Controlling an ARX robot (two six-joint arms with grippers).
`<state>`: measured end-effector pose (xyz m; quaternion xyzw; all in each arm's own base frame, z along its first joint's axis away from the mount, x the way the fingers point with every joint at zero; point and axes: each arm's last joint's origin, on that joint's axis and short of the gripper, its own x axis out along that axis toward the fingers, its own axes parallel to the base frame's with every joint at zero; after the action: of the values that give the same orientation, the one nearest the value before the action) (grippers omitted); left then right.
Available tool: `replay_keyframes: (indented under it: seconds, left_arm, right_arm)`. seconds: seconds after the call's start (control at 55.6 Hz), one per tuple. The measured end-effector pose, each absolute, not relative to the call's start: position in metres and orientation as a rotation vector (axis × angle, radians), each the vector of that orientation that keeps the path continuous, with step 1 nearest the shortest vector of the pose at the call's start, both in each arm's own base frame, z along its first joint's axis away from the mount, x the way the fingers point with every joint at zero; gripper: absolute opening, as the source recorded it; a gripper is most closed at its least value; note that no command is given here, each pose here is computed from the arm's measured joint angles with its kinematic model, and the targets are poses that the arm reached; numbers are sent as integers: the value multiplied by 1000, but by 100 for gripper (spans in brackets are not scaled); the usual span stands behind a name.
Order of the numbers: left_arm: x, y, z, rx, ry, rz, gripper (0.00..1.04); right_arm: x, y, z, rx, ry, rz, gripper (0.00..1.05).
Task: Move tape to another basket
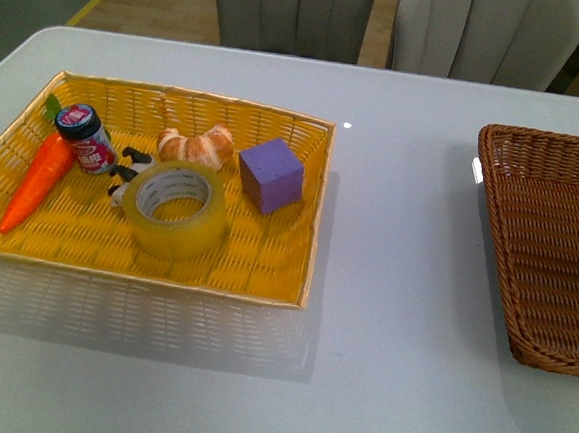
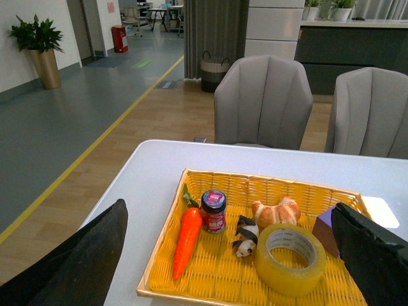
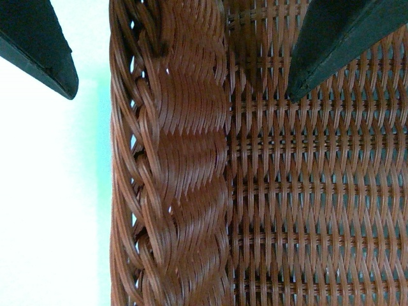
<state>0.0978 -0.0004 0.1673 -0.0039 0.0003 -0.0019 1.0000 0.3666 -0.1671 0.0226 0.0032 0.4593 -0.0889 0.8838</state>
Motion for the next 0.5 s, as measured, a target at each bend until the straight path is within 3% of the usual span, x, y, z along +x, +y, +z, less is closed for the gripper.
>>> replay_keyframes:
  seconds: [0.054, 0.504]
  left_arm:
    - [98, 0, 167, -8, 1, -4, 96]
    - [98, 0, 167, -8, 1, -4, 96]
  right_arm:
    - [367, -168, 22, 6, 958, -185, 94]
    - [364, -159, 20, 100, 982, -113, 23]
